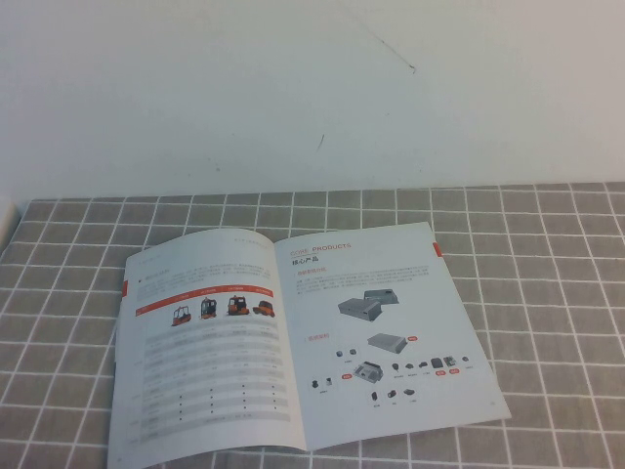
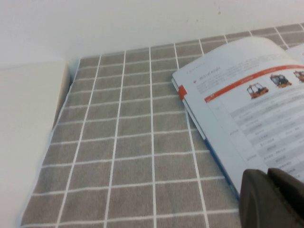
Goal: Close book
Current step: 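Close the open booklet and leave it lying on the table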
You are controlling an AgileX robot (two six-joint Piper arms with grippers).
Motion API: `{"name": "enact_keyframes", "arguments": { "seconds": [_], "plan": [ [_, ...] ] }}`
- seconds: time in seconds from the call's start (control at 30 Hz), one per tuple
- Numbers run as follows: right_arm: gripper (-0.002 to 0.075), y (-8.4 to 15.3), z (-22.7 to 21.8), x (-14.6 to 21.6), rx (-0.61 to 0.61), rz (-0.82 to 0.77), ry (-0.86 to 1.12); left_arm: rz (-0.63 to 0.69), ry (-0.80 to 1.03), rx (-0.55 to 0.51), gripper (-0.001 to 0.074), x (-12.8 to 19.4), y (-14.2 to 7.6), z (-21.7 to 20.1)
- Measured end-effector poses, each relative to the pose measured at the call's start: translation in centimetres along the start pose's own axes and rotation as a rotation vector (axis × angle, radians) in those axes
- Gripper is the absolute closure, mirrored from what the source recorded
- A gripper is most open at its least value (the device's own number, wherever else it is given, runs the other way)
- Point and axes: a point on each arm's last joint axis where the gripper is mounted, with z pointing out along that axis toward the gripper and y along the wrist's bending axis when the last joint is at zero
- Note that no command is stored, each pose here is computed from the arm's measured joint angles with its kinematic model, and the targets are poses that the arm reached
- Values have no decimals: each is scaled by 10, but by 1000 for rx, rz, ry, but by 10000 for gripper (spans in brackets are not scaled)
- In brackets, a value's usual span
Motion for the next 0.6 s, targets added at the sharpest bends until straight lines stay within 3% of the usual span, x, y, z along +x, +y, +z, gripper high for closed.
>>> {"name": "enact_keyframes", "arguments": {
  "seconds": [0.2,0.43,0.6],
  "plan": [
    [729,-2,0,-13,20,0,-166,2,-207,-9,738,-18,1,-1],
    [729,-6,-13,-46,68,0,-552,4,-609,-26,738,-51,2,-16],
    [729,-8,-23,-59,91,6,-738,4,-774,-32,738,-62,3,-26]
  ]
}}
